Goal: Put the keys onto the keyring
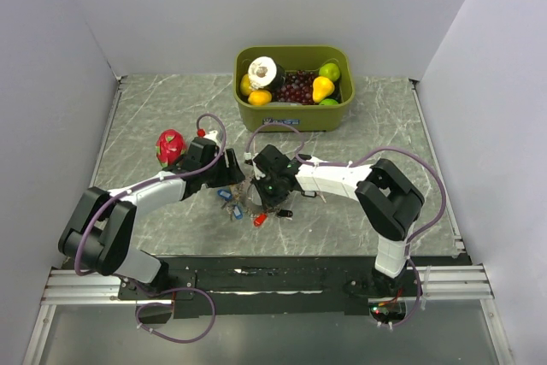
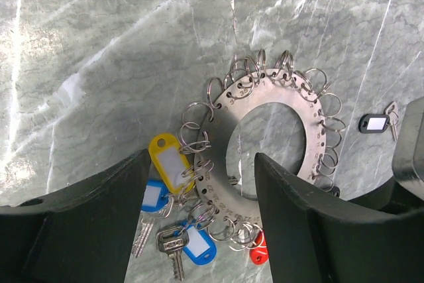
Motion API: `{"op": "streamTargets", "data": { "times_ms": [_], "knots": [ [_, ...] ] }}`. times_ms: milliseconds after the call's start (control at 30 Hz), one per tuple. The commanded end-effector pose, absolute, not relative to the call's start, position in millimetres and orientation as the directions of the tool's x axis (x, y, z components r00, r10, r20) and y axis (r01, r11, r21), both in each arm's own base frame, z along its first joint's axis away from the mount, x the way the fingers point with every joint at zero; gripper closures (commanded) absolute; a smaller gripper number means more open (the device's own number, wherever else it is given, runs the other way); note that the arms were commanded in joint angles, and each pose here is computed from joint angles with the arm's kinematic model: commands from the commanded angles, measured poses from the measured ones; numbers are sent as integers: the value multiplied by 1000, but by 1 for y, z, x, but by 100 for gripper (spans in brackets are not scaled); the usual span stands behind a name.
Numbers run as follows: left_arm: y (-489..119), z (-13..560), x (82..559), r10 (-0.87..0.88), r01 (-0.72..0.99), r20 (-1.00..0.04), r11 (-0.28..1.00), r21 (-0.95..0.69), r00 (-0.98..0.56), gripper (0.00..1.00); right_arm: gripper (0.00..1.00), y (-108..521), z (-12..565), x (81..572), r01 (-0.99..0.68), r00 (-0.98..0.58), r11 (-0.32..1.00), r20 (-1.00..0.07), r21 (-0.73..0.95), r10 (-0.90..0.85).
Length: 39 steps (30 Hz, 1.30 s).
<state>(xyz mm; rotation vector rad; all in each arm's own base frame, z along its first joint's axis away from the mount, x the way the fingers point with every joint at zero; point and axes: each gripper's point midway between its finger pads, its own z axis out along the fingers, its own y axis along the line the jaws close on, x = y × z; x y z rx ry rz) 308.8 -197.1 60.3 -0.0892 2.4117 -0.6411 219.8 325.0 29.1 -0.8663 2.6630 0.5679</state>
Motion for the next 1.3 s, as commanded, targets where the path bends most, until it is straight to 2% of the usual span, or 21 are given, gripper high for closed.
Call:
{"op": "streamTargets", "data": {
  "times_ms": [0, 300, 367, 400, 433, 500, 533, 567, 600, 700, 900, 1267],
  "knots": [
    [-196, 66, 311, -235, 87, -575, 875, -476, -784, 30, 100, 314, 47, 231, -613, -759, 765, -413, 196, -503],
    [-201, 65, 314, -231, 106, -577, 866, -490, -783, 30, 100, 293, 66, 247, -593, -721, 802, -492, 72, -489],
    [-202, 64, 314, -226, 109, -574, 865, -489, -787, 30, 93, 294, 72, 249, -591, -713, 803, -515, 78, -475],
    [-202, 62, 315, -226, 104, -573, 868, -485, -788, 30, 88, 296, 78, 250, -593, -707, 801, -534, 89, -464],
    [-202, 62, 315, -227, 102, -573, 868, -485, -788, 30, 76, 298, 82, 250, -595, -703, 798, -544, 96, -458],
    [-203, 63, 315, -227, 108, -573, 865, -491, -788, 29, 65, 302, 92, 250, -599, -694, 792, -570, 117, -440],
    [-204, 63, 316, -224, 113, -574, 864, -491, -788, 29, 54, 303, 94, 250, -596, -692, 793, -580, 124, -430],
    [-203, 64, 316, -223, 113, -576, 865, -489, -787, 28, 49, 304, 97, 251, -596, -689, 793, -588, 128, -423],
    [-202, 63, 316, -222, 109, -577, 868, -484, -786, 28, 39, 305, 99, 252, -595, -685, 793, -598, 132, -415],
    [-202, 63, 317, -221, 110, -578, 869, -482, -785, 28, 31, 310, 103, 250, -602, -690, 783, -594, 155, -413],
    [-205, 60, 318, -215, 117, -574, 866, -486, -790, 28, 29, 322, 101, 244, -621, -703, 755, -576, 210, -418],
    [-206, 61, 319, -243, 118, -561, 840, -530, -791, 30, 35, 338, 96, 239, -633, -716, 727, -557, 264, -421]
  ]
}}
